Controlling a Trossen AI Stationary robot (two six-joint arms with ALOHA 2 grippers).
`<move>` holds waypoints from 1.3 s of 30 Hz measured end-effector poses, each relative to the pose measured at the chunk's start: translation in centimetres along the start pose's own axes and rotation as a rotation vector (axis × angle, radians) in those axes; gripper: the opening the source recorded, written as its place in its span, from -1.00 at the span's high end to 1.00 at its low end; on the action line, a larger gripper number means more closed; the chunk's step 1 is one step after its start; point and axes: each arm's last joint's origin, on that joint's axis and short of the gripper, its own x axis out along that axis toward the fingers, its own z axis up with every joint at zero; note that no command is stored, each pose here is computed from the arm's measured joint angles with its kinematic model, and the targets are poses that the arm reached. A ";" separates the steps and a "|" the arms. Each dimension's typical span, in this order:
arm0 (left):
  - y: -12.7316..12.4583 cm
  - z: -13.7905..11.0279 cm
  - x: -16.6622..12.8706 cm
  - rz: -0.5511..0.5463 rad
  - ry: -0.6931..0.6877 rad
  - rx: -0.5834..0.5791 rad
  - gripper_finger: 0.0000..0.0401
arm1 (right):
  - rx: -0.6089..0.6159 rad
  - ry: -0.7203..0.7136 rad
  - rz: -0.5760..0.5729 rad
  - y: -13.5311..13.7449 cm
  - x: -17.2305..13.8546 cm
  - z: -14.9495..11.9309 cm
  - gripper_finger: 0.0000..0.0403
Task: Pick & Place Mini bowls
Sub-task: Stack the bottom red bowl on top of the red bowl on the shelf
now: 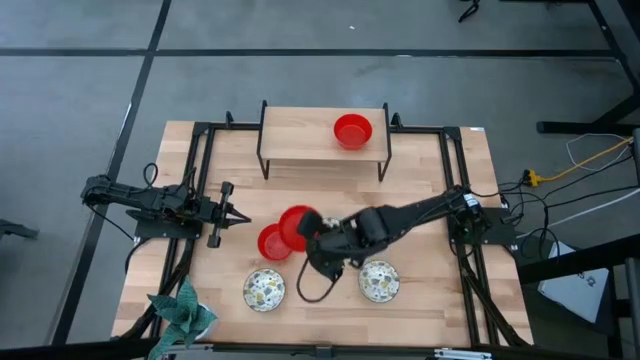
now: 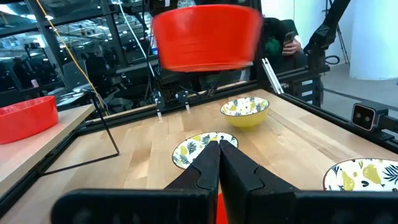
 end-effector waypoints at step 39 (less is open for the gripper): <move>0.0 0.0 0.0 0.000 -0.001 0.000 0.98 | 0.525 0.144 -0.005 -7.7 -5.2 -23.1 0.98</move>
